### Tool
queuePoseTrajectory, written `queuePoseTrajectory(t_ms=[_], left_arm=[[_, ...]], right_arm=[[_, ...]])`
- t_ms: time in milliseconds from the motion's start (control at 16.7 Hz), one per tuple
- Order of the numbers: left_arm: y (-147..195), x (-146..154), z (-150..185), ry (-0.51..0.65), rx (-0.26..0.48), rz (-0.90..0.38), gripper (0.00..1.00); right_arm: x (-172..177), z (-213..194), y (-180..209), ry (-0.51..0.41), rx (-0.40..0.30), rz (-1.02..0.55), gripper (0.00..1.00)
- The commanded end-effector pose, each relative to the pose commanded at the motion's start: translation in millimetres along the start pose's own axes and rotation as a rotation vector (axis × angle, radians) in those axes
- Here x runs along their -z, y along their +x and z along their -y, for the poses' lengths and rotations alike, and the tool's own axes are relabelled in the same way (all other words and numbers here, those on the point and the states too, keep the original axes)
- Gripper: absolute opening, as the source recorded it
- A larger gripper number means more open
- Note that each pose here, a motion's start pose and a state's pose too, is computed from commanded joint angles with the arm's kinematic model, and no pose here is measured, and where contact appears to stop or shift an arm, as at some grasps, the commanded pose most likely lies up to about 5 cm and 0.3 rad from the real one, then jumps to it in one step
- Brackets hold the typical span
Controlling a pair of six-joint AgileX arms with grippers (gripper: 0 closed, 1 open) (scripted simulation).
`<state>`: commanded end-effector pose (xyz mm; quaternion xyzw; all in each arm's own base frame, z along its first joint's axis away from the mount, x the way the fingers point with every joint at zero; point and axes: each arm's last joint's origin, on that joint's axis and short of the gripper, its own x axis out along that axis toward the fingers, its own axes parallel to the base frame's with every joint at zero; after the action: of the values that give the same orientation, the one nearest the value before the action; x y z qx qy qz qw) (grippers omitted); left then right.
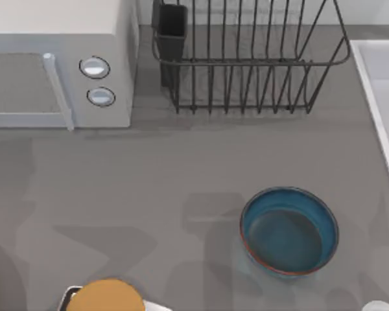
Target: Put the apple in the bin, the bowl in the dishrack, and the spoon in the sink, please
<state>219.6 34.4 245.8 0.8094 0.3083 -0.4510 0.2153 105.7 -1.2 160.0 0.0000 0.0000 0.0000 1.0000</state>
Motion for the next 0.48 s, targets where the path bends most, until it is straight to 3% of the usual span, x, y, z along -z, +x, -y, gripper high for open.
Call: queuePoseTrajectory(t_ms=[240, 480], left_arm=[[-26, -18, 16, -0.604, -0.298, -0.118, 1.00], [-35, -49, 34, -1.227, -0.634, -0.039, 1.00]], right_arm=[[0, 0, 0, 0.000, 0.000, 0.000, 1.00], [0, 0, 0, 0.000, 0.000, 0.000, 1.00]])
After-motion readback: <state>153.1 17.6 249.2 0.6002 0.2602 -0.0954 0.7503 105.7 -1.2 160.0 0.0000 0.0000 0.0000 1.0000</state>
